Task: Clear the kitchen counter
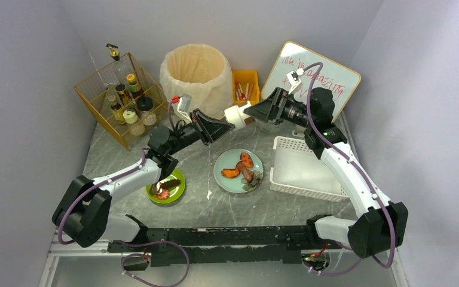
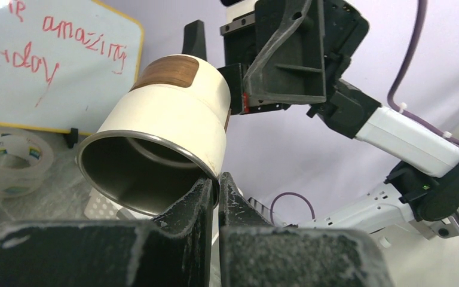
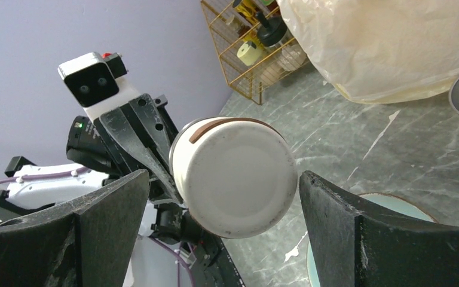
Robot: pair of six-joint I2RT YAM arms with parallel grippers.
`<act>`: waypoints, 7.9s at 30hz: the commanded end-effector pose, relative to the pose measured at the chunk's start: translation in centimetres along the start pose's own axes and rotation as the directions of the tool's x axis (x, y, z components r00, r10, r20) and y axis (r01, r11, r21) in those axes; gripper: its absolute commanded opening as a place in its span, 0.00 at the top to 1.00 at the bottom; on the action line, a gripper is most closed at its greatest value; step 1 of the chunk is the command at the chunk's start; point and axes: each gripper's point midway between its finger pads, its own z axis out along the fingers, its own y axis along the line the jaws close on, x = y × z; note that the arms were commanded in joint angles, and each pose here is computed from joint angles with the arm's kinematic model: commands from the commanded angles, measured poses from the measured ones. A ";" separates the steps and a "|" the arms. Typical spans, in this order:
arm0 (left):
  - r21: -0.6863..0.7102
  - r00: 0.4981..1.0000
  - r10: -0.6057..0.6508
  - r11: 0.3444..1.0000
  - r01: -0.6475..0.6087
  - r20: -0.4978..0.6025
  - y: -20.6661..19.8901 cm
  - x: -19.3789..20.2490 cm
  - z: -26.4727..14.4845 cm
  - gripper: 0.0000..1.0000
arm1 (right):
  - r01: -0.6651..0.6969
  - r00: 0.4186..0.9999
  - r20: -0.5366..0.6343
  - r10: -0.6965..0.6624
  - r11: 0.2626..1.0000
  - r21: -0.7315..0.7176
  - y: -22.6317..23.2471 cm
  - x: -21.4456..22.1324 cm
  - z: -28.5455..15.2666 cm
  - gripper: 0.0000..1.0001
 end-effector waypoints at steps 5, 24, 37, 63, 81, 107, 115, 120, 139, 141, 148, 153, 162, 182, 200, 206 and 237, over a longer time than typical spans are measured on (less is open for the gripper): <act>0.143 0.997 0.037 0.989 -0.046 0.062 -3.4 -2.0 0.4 0.95 | 0.048 0.999 0.000 -0.048 0.994 -0.102 2.5 -0.6 -0.5 0.08; 0.103 0.998 0.037 0.994 -0.041 0.040 -2.2 -1.4 0.6 0.72 | 0.070 0.996 0.046 -0.071 0.997 0.028 0.2 -1.0 -0.7 0.59; -0.237 0.993 0.102 0.965 -0.112 -0.054 3.8 -1.3 0.7 0.03 | 0.098 0.983 0.053 -0.177 0.740 0.665 -9.8 -0.7 -7.9 0.86; -0.478 0.990 0.003 0.875 -0.072 -0.143 9.4 0.7 0.0 0.03 | 0.113 0.993 -0.098 -0.062 0.319 0.941 -20.5 5.1 -13.5 1.00; -0.533 0.985 -0.041 0.844 -0.055 -0.166 11.1 1.6 -0.2 0.03 | 0.199 0.980 -0.194 -0.047 0.291 0.936 -24.1 8.0 -10.2 1.00; -0.598 0.987 -0.029 0.799 -0.071 -0.156 12.1 0.7 -2.4 0.03 | 0.334 0.942 -0.320 -0.095 0.325 0.885 -24.7 11.2 -4.1 0.71; -0.600 0.988 -0.038 0.797 -0.062 -0.152 12.2 0.8 -2.6 0.03 | 0.329 0.944 -0.316 -0.093 0.340 0.881 -24.1 11.2 -4.3 0.36; -0.608 0.987 -0.040 0.791 -0.063 -0.154 12.4 0.9 -2.7 0.03 | 0.330 0.944 -0.315 -0.102 0.351 0.876 -23.3 10.6 -4.3 0.23; -0.686 0.915 0.042 0.649 -0.330 -0.400 14.9 3.8 -0.9 0.06 | 0.234 0.962 -0.154 -0.225 0.394 0.889 -17.8 5.0 -6.0 0.19; -0.661 0.886 0.062 0.642 -0.388 -0.460 15.3 4.6 0.0 0.07 | 0.208 0.963 -0.115 -0.246 0.400 0.893 -17.0 4.1 -6.5 0.20; -0.527 0.741 0.132 0.621 -0.580 -0.659 17.8 7.2 3.9 0.09 | 0.118 0.947 0.031 -0.320 0.435 0.893 -14.2 1.4 -8.9 0.20; -0.440 0.631 0.139 0.603 -0.665 -0.763 20.4 8.9 5.6 0.11 | 0.080 0.931 0.098 -0.352 0.459 0.885 -12.7 0.2 -10.3 0.20; -0.341 0.488 0.183 0.511 -0.789 -0.854 24.5 9.3 6.7 0.15 | 0.081 0.913 0.124 -0.390 0.469 0.880 -11.5 -0.5 -11.5 0.20; -0.335 0.475 0.204 0.480 -0.810 -0.856 29.7 8.8 7.9 0.33 | 0.105 0.926 0.088 -0.367 0.474 0.875 -12.3 0.4 -10.9 0.21; -0.339 0.503 0.216 0.517 -0.786 -0.837 28.8 8.4 8.3 0.75 | 0.109 0.932 0.083 -0.352 0.492 0.864 -12.4 0.8 -10.4 0.20; -0.358 0.566 0.266 0.552 -0.753 -0.780 25.4 5.8 9.7 0.95 | 0.118 0.934 0.084 -0.346 0.523 0.844 -12.0 0.9 -9.7 0.20; -0.354 0.959 0.268 0.892 -0.282 -0.088 3.4 -6.0 8.7 0.95 | -0.034 0.969 0.237 -0.074 0.906 0.422 -7.7 -2.0 -7.2 0.05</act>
